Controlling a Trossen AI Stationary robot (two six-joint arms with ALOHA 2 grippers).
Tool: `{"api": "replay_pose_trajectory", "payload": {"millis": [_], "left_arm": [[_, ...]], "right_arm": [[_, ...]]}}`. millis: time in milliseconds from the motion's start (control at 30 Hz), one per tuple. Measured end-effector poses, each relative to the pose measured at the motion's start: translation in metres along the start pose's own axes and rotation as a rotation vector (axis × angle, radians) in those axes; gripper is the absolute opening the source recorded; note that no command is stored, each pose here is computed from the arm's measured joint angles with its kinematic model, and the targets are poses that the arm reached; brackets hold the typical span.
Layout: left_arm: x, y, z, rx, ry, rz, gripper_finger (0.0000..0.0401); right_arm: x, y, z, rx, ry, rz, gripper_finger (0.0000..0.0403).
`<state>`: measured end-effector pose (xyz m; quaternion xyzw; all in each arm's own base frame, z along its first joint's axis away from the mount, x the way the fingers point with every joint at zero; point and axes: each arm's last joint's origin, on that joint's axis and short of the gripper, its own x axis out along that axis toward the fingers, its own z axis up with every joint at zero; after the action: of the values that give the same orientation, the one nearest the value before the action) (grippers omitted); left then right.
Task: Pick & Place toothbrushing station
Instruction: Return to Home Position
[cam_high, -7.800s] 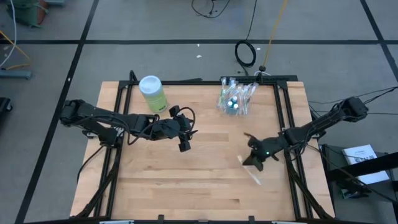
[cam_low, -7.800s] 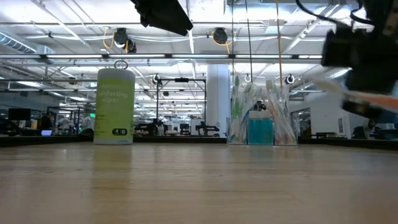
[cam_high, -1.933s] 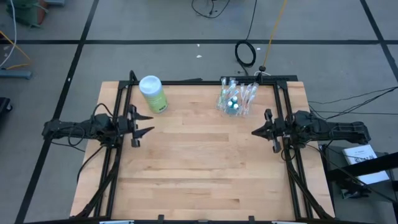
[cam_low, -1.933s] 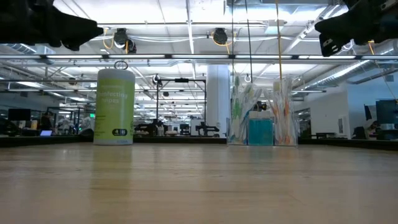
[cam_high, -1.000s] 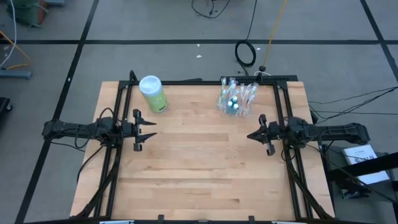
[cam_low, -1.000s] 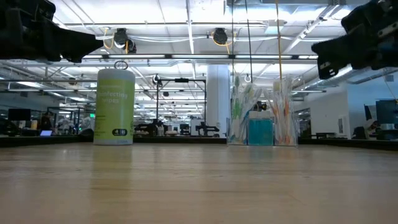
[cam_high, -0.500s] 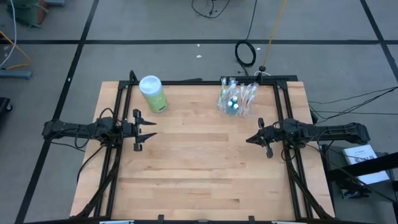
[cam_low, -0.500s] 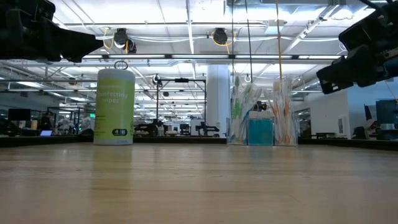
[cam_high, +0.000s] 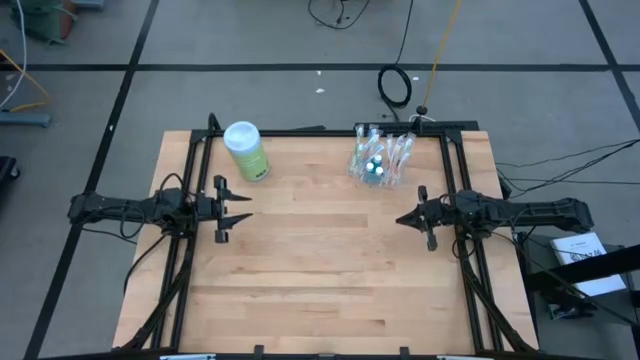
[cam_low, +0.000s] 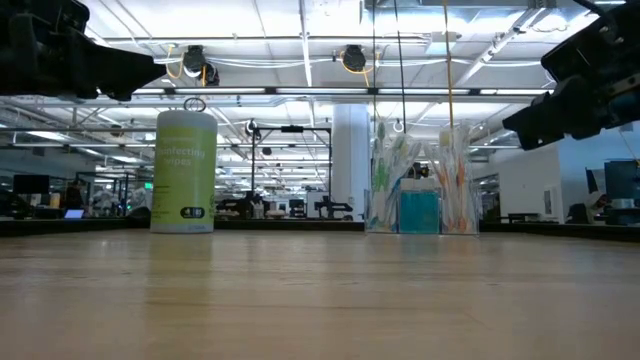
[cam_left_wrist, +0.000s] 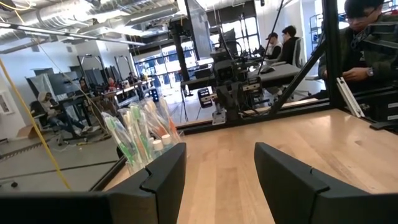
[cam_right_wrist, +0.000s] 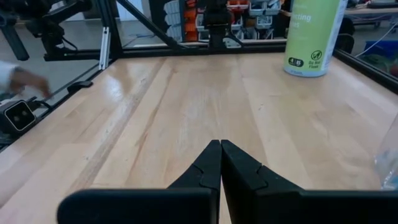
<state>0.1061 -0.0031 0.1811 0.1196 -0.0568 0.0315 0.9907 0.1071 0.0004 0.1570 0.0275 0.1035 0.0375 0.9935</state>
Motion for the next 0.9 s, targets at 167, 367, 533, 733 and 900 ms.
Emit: {"api": "replay_pose_trajectory", "payload": {"millis": [167, 367, 533, 733, 900], "left_arm": [[0.0, 0.0, 0.0, -0.002, 0.0, 0.0, 0.0196], [0.0, 0.0, 0.0002, 0.001, -0.001, 0.0, 0.0196], [0.0, 0.0, 0.0001, 0.002, 0.0, 0.0, 0.0196], [0.0, 0.0, 0.0001, -0.01, 0.0, 0.0, 0.0196], [0.0, 0.0, 0.0001, -0.021, 0.0, 0.0, 0.0196]], "right_arm": [[0.0006, -0.0001, -0.0006, -0.002, 0.004, 0.0, 0.0004], [0.0006, -0.0001, -0.0002, -0.002, -0.001, 0.0, 0.0004], [0.0006, -0.0001, -0.0001, -0.002, -0.002, 0.0, 0.0002], [-0.0017, 0.0003, 0.0022, -0.005, -0.034, 0.002, 0.0002], [-0.0051, 0.0008, 0.0056, -0.074, -0.081, 0.001, 0.0002]]}}
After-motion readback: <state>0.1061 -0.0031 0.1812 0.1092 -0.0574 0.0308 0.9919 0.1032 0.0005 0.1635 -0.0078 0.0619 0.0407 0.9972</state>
